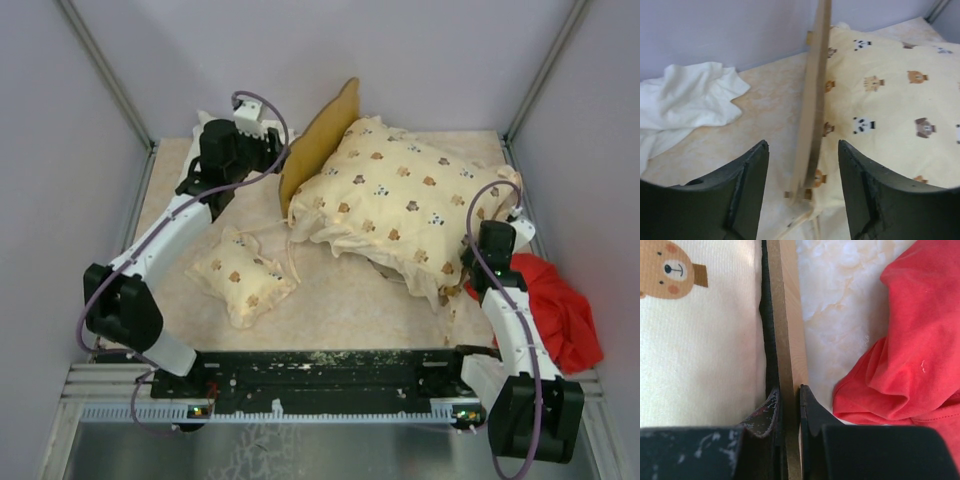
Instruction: Set up the pet bed
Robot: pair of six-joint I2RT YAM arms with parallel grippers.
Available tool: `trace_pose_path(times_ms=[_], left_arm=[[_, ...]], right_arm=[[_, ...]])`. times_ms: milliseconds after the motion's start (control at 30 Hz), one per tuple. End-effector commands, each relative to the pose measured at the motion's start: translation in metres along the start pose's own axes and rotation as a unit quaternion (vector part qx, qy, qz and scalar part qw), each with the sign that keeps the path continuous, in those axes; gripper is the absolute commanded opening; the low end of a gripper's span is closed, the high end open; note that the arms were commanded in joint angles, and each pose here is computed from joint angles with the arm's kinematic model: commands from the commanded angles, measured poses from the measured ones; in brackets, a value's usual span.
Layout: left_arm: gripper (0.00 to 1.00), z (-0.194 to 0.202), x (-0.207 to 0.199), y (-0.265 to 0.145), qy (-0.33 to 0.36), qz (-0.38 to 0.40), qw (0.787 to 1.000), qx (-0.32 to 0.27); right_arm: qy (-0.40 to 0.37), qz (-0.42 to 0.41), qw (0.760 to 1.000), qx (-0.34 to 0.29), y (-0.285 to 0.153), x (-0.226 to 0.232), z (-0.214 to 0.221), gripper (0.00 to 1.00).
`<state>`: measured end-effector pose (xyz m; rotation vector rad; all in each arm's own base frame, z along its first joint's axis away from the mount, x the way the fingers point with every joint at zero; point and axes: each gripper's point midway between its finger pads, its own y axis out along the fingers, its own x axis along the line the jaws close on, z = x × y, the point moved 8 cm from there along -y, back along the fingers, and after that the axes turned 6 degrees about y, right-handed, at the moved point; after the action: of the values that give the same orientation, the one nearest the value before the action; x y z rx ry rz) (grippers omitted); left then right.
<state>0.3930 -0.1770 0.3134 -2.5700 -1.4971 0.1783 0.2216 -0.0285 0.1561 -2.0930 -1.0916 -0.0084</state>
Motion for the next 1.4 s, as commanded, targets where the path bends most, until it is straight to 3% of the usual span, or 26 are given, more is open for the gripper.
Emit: trace_pose_path(times_ms=[0, 133, 233, 300, 400, 467, 700, 1000, 1067, 1167, 1233, 1367], left_arm=[[0.66, 0.024, 0.021, -0.001, 0.058, -0.05, 0.996, 0.038], [0.69, 0.051, 0.028, 0.019, 0.077, -0.048, 0.992, 0.087], [0.64, 0.064, 0.031, 0.03, 0.094, -0.032, 0.99, 0.104], [0.55, 0.065, 0.03, 0.033, 0.097, -0.023, 0.99, 0.099], [0.26, 0.06, 0.029, 0.032, 0.092, -0.016, 0.994, 0.062], [0.16, 0.052, 0.026, 0.034, 0.094, -0.003, 0.995, 0.024], [0.0, 0.048, 0.028, 0.06, 0.091, 0.039, 0.995, -0.006], [0.04, 0.033, 0.05, 0.107, 0.098, 0.036, 0.993, -0.056], [0.14, 0.021, 0.056, 0.118, 0.076, 0.023, 0.996, -0.047], [0.41, -0.01, 0.057, 0.12, 0.056, 0.02, 0.997, -0.052], [0.54, -0.018, 0.052, 0.111, 0.034, 0.024, 0.997, -0.063], [0.57, -0.032, 0.041, 0.08, -0.018, 0.022, 0.996, -0.079]], right_arm=[[0.067, -0.031, 0.995, -0.068, -0.004, 0.009, -0.021, 0.0], [0.066, -0.025, 0.995, -0.072, -0.005, 0.009, -0.024, 0.0], [0.069, -0.042, 0.995, -0.062, -0.008, 0.012, -0.023, 0.0], [0.073, -0.05, 0.994, -0.06, -0.009, 0.013, -0.021, 0.0], [0.07, -0.048, 0.995, -0.054, -0.01, 0.01, -0.018, 0.0], [0.068, -0.058, 0.995, -0.05, -0.012, 0.011, -0.016, 0.0], [0.046, -0.055, 0.997, -0.019, -0.022, 0.005, -0.009, 0.01], [0.054, -0.143, 0.988, 0.006, -0.052, 0.012, -0.001, 0.02], [0.057, -0.17, 0.983, 0.036, -0.055, 0.014, 0.01, 0.01], [0.071, -0.199, 0.973, 0.091, -0.056, 0.018, 0.023, 0.0], [0.085, -0.203, 0.969, 0.115, -0.056, 0.02, 0.029, 0.01], [0.111, -0.221, 0.959, 0.134, -0.061, 0.022, 0.036, 0.04]])
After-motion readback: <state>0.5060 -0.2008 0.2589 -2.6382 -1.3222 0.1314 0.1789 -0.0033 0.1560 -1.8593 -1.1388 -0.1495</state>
